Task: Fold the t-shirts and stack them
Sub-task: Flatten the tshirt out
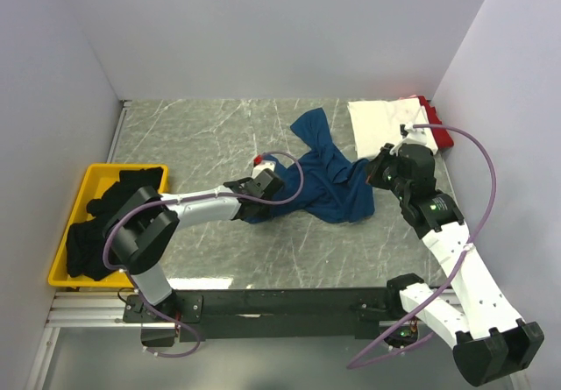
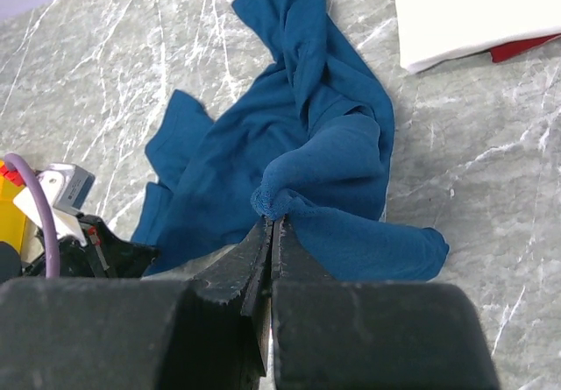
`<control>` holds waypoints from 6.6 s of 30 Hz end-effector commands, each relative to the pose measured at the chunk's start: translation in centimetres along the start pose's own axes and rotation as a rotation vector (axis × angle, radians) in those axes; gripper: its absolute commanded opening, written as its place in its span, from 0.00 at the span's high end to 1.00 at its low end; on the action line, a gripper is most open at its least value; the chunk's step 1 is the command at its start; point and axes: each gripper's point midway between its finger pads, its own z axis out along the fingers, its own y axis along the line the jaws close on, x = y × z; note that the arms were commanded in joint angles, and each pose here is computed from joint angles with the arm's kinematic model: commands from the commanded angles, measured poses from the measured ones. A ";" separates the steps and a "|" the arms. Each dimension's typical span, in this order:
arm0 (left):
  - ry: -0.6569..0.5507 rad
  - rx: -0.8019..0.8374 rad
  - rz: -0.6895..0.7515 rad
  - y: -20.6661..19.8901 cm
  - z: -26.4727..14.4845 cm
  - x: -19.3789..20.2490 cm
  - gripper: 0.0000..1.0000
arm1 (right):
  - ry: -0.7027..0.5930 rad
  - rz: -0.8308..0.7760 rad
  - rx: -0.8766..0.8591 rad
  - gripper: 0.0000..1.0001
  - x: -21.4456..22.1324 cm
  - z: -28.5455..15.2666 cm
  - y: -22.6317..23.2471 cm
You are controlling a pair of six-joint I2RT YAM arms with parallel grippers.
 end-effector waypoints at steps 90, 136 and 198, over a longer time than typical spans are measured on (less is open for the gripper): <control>0.001 -0.322 -0.951 17.3 1.5 -1.5 0.59 | 0.095 0.276 -0.077 1.00 3.7 8.2 -3.6; -1.047 0.082 -0.871 20.0 -43.7 -22.7 1.00 | -0.545 0.378 -0.435 1.00 -19.8 -19.8 8.9; -0.343 -0.042 -1.024 20.2 -5.6 -3.9 0.99 | 0.138 0.509 0.221 0.37 12.2 4.3 -13.8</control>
